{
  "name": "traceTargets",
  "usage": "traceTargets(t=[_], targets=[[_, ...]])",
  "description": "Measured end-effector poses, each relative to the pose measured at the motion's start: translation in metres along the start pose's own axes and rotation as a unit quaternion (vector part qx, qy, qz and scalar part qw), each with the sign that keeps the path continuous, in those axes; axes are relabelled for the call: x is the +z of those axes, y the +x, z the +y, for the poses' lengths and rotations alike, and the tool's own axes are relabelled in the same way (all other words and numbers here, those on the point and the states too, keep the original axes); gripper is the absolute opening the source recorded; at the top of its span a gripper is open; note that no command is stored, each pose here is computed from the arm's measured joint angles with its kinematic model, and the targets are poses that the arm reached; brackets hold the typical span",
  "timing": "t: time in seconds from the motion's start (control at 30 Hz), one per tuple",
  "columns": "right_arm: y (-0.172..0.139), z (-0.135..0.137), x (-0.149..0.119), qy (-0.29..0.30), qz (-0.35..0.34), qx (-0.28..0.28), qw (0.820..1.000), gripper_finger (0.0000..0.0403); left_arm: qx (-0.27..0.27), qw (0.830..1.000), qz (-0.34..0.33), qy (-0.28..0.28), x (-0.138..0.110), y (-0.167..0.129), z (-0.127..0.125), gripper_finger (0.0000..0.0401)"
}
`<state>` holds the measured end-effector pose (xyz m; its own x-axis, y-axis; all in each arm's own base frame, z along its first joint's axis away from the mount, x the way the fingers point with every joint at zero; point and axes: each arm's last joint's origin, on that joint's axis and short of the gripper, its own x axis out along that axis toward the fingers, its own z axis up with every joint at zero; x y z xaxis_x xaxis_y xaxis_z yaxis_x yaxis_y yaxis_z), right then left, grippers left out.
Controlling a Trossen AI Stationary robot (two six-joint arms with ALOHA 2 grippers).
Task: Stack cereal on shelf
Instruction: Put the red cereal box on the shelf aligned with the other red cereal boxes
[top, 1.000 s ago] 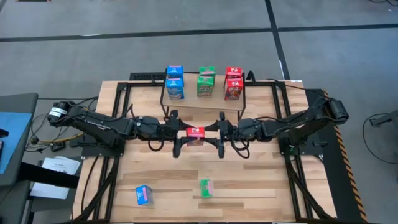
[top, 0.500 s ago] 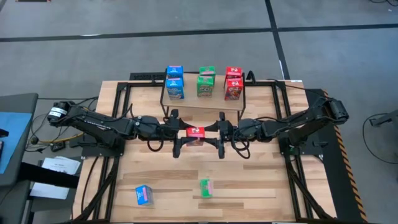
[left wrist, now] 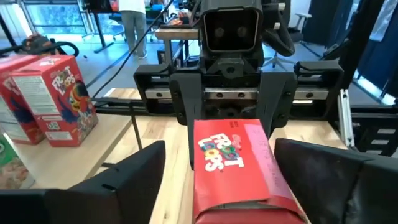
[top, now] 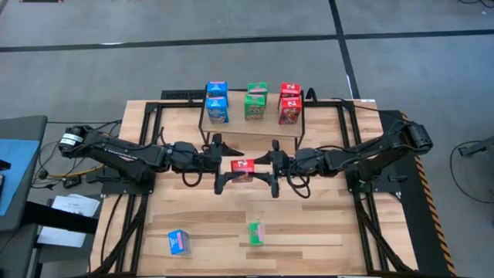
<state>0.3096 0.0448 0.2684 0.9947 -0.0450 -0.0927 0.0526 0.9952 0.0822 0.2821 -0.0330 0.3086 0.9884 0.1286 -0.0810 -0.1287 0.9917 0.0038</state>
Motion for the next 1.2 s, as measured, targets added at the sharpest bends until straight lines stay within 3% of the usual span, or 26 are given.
traceTargets(t=[0.47, 0.73, 0.9, 1.2], targets=[[-0.038, -0.009, 0.022, -0.034, 0.04, -0.054, 0.997, 0.02, 0.0, 0.999, -0.034, -0.025, 0.018, -0.017, 0.004, 0.0304], [-0.083, -0.016, 0.05, -0.075, 0.026, -0.058, 0.995, 0.02, 0.0, 1.0, -0.009, -0.02, 0.013, -0.017, 0.004, 0.0304], [-0.12, -0.025, 0.062, -0.089, 0.023, -0.096, 0.991, 0.02, 0.001, 1.0, -0.002, -0.018, 0.012, -0.017, 0.004, 0.0304], [-0.171, -0.036, 0.066, -0.086, 0.012, -0.11, 0.99, 0.02, 0.001, 1.0, -0.002, -0.018, 0.012, -0.017, 0.004, 0.0304]])
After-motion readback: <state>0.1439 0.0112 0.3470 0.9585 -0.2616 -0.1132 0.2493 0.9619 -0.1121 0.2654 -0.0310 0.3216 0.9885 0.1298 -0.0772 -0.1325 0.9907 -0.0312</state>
